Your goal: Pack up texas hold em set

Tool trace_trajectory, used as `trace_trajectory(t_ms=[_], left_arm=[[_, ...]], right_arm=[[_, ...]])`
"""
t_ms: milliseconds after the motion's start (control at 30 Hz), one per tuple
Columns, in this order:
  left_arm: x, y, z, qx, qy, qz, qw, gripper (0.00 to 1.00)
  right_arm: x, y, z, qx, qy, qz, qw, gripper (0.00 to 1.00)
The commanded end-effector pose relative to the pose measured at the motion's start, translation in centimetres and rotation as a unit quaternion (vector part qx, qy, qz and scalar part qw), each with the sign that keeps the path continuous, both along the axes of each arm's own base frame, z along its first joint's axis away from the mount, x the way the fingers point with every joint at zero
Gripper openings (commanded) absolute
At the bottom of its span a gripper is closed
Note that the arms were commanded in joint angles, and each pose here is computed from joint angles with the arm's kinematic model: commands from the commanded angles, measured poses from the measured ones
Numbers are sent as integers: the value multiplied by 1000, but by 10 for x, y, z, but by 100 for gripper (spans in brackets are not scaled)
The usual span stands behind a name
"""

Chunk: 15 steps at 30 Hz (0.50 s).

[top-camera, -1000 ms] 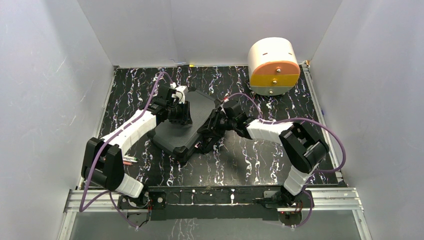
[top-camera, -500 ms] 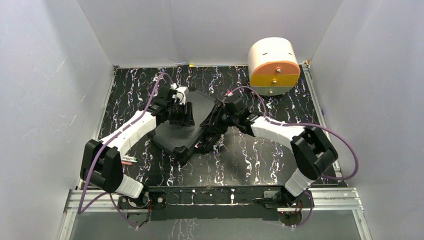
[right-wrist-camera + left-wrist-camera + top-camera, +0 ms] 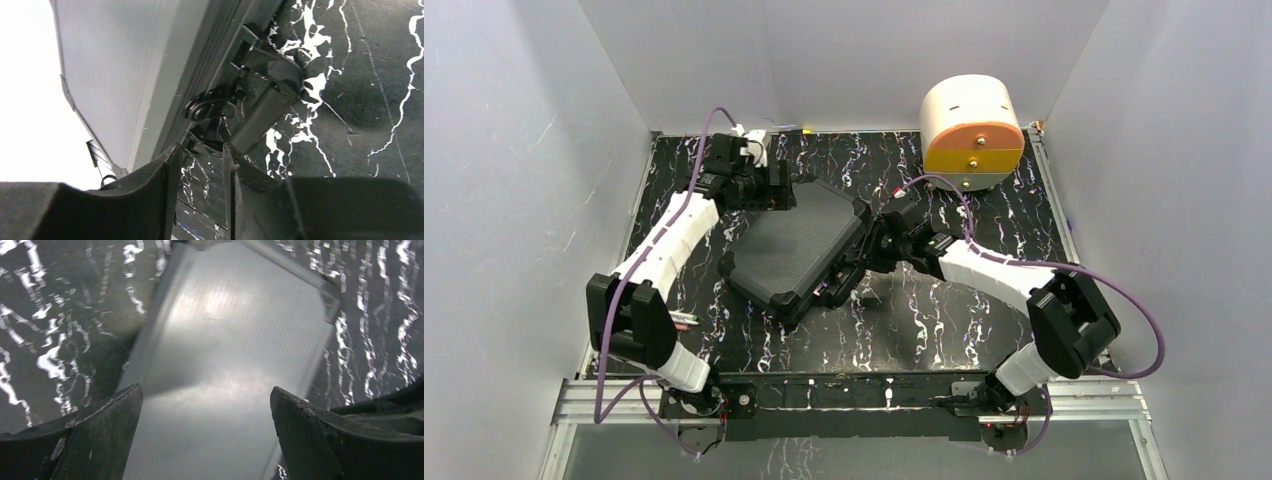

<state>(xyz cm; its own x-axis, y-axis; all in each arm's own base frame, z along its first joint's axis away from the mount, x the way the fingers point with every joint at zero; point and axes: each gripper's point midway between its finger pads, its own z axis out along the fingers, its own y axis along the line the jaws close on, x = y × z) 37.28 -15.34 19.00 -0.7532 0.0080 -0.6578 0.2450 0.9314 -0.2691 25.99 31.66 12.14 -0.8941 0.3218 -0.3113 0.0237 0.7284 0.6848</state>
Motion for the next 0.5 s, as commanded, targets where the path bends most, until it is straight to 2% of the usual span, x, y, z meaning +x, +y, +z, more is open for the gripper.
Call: trace_trajectory(t_ms=[0, 133, 267, 467], left_arm=[[10, 39, -15, 8, 33, 46, 998, 98], [10, 60, -35, 3, 61, 67, 996, 98], [3, 63, -57, -8, 99, 77, 992, 98], [-28, 57, -95, -30, 171, 75, 982, 89]], right_arm=[[7, -2, -15, -29, -4, 1, 1000, 41], [9, 9, -28, -36, 5, 22, 999, 38], [14, 20, -36, -33, 9, 34, 999, 37], [13, 33, -44, -28, 21, 60, 998, 34]])
